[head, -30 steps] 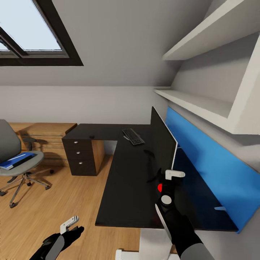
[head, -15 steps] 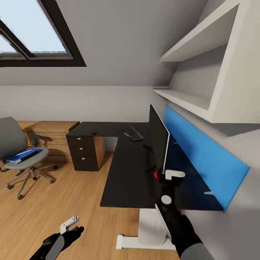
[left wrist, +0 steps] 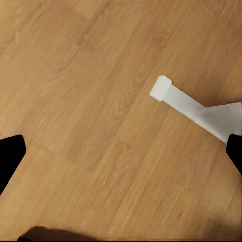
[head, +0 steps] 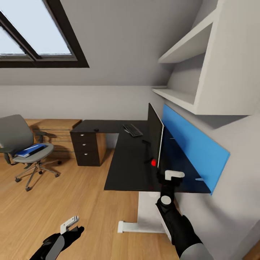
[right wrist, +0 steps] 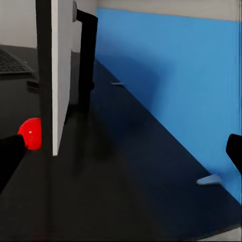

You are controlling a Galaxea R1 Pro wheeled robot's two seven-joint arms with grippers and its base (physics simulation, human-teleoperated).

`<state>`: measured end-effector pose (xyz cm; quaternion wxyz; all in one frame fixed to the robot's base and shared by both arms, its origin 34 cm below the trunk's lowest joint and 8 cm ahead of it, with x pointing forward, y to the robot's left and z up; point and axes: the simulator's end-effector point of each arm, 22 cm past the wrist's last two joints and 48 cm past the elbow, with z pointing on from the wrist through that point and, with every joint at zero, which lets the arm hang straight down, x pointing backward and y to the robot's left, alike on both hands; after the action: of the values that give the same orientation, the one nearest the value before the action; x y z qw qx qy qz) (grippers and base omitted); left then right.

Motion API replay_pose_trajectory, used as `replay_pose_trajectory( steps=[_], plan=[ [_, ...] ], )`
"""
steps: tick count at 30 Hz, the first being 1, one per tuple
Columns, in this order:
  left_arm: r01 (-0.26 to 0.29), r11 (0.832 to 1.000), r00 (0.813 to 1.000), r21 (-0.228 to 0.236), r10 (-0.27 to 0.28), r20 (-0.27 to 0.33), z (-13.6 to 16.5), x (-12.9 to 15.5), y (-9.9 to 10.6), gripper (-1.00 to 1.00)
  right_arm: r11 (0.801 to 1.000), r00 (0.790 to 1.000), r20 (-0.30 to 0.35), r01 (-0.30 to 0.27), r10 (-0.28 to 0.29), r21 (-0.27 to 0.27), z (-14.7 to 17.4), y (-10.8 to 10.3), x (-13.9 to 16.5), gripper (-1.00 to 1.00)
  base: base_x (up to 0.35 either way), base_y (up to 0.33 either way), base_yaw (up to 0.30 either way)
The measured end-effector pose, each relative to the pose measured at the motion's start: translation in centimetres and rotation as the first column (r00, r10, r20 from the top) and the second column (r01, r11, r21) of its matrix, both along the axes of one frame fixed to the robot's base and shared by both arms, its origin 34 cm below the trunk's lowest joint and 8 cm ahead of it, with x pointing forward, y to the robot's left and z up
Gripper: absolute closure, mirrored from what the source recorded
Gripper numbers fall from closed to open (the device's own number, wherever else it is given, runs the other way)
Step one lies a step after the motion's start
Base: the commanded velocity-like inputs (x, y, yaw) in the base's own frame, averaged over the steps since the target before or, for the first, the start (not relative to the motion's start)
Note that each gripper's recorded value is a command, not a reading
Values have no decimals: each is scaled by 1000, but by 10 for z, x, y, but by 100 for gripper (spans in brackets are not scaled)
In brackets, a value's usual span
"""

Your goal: In the bedroom, organize the workspace by keeping the computer under the desk, ensuring the monitor is on the desk, placing the keyboard on the desk next to the monitor, placing the mouse on the desk next to the keyboard, moving the folder from the swivel chair onto the desk next to the mouse, stacking the notebook on top of the folder with the pen on top of the notebook, and positioning the swivel chair next to the desk.

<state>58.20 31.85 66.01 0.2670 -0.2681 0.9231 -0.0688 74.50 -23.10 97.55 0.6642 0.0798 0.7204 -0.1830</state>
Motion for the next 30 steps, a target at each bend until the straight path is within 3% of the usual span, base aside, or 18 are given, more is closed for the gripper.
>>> replay_pose_trajectory(
  steps=[8, 12, 16, 17, 18, 22, 23, 24, 25, 29, 30],
  plan=[
    [0, 1000, 1000, 8, 0, 3, 0, 0, 1, -100, 997, 996, -64, -67, 65, -32, -33, 29, -4, -100, -269, 0, 0],
    [-23, 999, 998, 30, 22, 56, 7, 9, 7, -100, 997, 994, -85, -69, 66, -33, -44, 29, -6, -100, -65, 0, 0],
    [-59, 996, 994, 71, 52, 100, 3, 6, 16, -100, 996, 986, -154, -72, 65, -43, -75, 28, -15, -100, -13, 0, 0],
    [-58, 995, 994, 87, 49, 100, -2, 0, 13, -100, 996, 977, -203, -78, 67, -43, -107, 26, -26, -100, -2, 0, 0],
    [-57, 994, 994, 89, 48, 100, -1, 0, 13, -100, 996, 971, -229, -78, 66, -42, -120, 25, -31, -100, -1, 0, 0],
    [-54, 995, 994, 85, 46, 101, 3, -1, 8, -100, 999, 952, -303, -54, 52, -1, -157, 18, -51, -100, 0, 0, 0],
    [-47, 996, 996, 72, 42, 74, -5, -11, -3, -100, 997, 969, -243, -26, 45, 79, -173, 12, -65, -100, 0, 0, 0],
    [-38, 996, 999, 75, 36, 31, -17, -27, -6, -100, 999, 927, -375, -15, 32, 48, -231, 0, -109, -100, 0, 0, 0],
    [-27, 996, 1000, 83, 27, -5, -27, -42, -7, -100, 999, 909, -416, -7, 23, 39, -250, -7, -130, -100, 0, 0, 0],
    [-17, 992, 999, 126, 23, -47, -42, -74, -1, -100, 1000, 897, -442, -3, 13, 24, -263, -19, -153, -100, 0, 0, 0],
    [-26, 987, 997, 156, 36, -63, -51, -94, 6, -100, 1000, 884, -467, -11, 22, 25, -272, -23, -164, -100, 0, 0, 0]
  ],
)
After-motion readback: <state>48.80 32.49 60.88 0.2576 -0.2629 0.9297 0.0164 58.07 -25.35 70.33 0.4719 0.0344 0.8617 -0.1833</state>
